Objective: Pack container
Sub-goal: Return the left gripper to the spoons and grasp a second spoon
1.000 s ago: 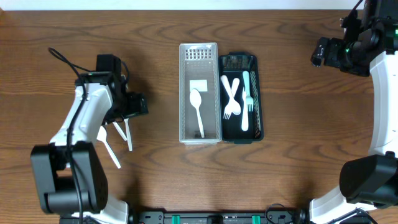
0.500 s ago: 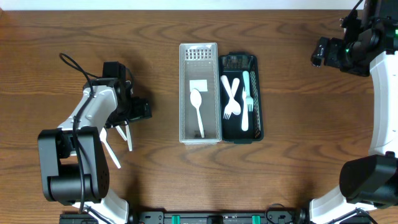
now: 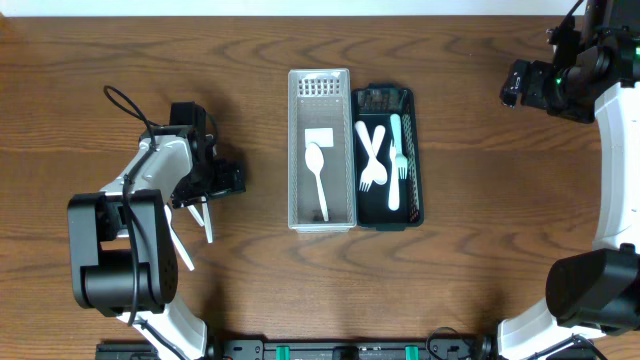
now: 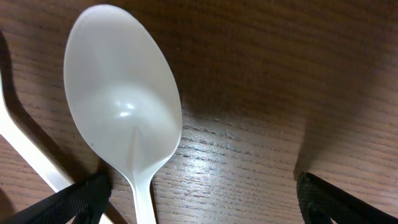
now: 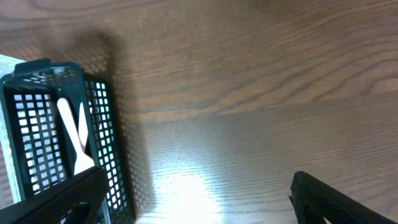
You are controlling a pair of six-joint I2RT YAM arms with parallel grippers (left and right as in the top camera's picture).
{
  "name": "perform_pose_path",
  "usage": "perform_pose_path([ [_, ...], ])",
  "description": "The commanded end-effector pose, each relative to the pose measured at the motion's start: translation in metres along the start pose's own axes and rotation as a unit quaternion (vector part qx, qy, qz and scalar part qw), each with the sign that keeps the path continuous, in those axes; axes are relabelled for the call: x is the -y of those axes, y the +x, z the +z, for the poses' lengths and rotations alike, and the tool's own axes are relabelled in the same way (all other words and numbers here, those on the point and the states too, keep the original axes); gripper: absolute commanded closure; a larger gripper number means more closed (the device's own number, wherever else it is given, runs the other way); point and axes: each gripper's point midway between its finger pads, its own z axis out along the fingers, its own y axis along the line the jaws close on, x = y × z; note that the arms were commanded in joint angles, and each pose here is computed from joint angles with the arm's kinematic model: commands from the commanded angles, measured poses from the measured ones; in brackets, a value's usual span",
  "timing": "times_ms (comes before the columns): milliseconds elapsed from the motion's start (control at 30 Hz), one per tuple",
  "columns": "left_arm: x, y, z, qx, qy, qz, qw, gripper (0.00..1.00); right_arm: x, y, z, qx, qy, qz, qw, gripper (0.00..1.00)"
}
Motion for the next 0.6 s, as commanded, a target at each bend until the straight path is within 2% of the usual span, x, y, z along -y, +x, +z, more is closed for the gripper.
perform_pose_path([
  [0, -0.003, 0.009, 0.014, -0.028, -0.001, -0.001, 1.000, 0.02, -0.003, 0.002, 0.005, -0.008, -0.004, -0.005, 1.000, 0.03],
  [33, -0.003, 0.010, 0.014, -0.029, -0.001, -0.001, 1.000, 0.00, -0.003, 0.002, 0.005, -0.008, -0.004, -0.005, 1.000, 0.03],
  [267, -0.004, 0.017, 0.013, -0.044, -0.004, -0.002, 0.999, 0.30, -0.002, 0.002, 0.005, -0.008, -0.004, -0.005, 1.000, 0.03],
  [367, -0.004, 0.019, 0.013, -0.047, -0.005, -0.002, 0.999, 0.53, -0.003, 0.002, 0.005, -0.008, -0.004, -0.005, 1.000, 0.03],
  [567, -0.005, 0.020, 0.013, -0.050, -0.005, -0.002, 0.999, 0.69, -0.002, 0.002, 0.005, -0.008, -0.004, -0.005, 1.000, 0.03],
])
